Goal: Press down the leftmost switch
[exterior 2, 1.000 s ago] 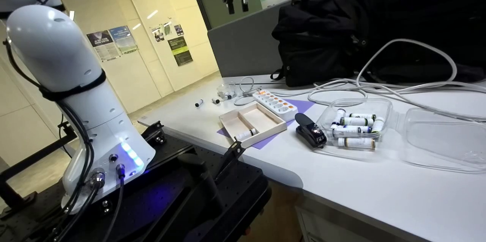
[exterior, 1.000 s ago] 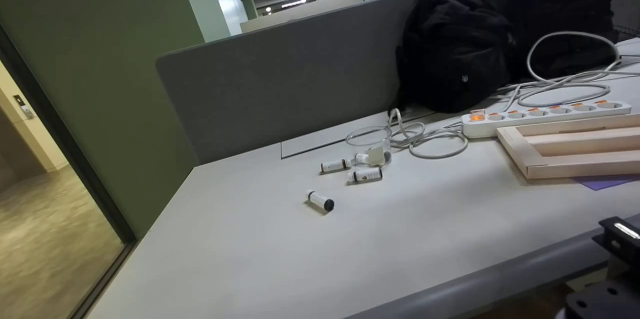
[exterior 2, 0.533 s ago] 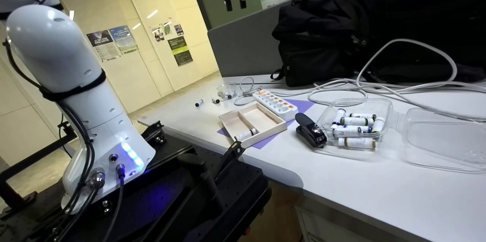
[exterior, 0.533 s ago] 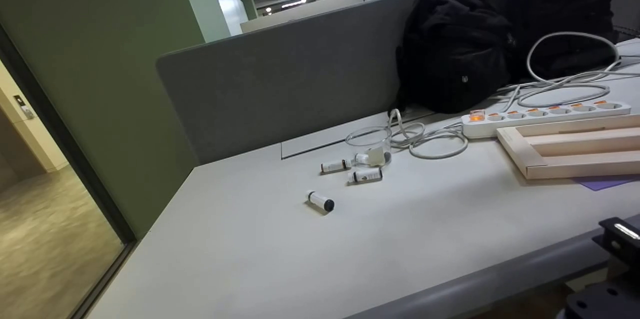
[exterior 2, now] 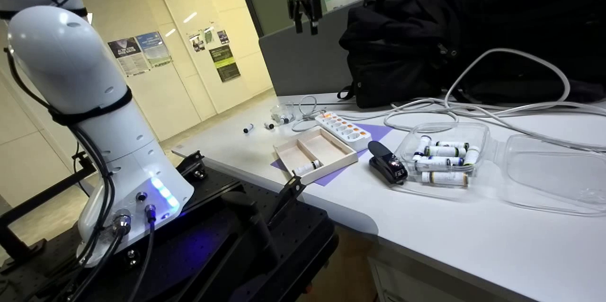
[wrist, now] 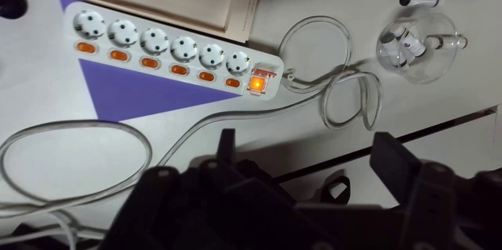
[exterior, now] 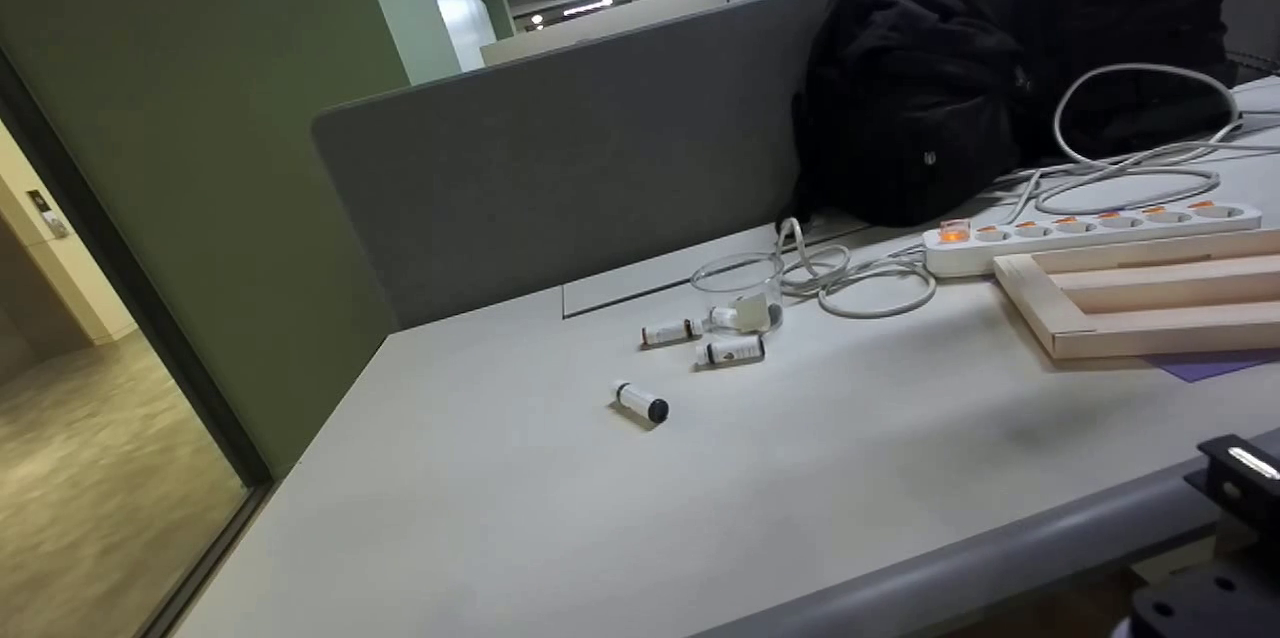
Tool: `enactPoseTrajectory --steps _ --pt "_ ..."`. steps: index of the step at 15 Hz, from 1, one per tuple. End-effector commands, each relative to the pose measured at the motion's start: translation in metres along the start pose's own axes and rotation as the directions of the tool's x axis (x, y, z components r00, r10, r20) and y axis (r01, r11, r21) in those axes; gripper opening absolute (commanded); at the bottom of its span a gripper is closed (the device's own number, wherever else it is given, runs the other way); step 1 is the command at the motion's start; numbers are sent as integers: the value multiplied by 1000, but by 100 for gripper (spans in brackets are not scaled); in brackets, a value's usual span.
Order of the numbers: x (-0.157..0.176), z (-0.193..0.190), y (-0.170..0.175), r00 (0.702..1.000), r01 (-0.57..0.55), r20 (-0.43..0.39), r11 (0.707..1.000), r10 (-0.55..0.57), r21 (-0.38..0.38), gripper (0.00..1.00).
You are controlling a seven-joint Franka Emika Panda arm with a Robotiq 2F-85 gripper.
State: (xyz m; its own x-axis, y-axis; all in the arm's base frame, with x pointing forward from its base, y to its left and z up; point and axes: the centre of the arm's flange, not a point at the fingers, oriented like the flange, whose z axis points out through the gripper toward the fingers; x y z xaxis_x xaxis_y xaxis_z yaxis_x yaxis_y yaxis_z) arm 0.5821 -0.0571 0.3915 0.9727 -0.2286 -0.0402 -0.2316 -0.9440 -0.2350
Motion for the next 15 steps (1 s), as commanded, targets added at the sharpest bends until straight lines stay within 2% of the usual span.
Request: enactPoseTrajectory --steps 1,5,9,10,12,13,15 --pt "36 82 7 995 -49 87 995 41 90 58" --pt "38 155 7 989 -65 141 991 48 118 31" --pt "41 185 3 994 -43 105 995 33 85 5" --pt "43 189 3 995 -37 96 997 31 67 1" --pt "47 193 5 997 -28 78 999 27 17 0" --pt "36 194 6 995 -21 98 998 15 51 2" --pt "38 197 8 996 -9 87 999 6 34 1"
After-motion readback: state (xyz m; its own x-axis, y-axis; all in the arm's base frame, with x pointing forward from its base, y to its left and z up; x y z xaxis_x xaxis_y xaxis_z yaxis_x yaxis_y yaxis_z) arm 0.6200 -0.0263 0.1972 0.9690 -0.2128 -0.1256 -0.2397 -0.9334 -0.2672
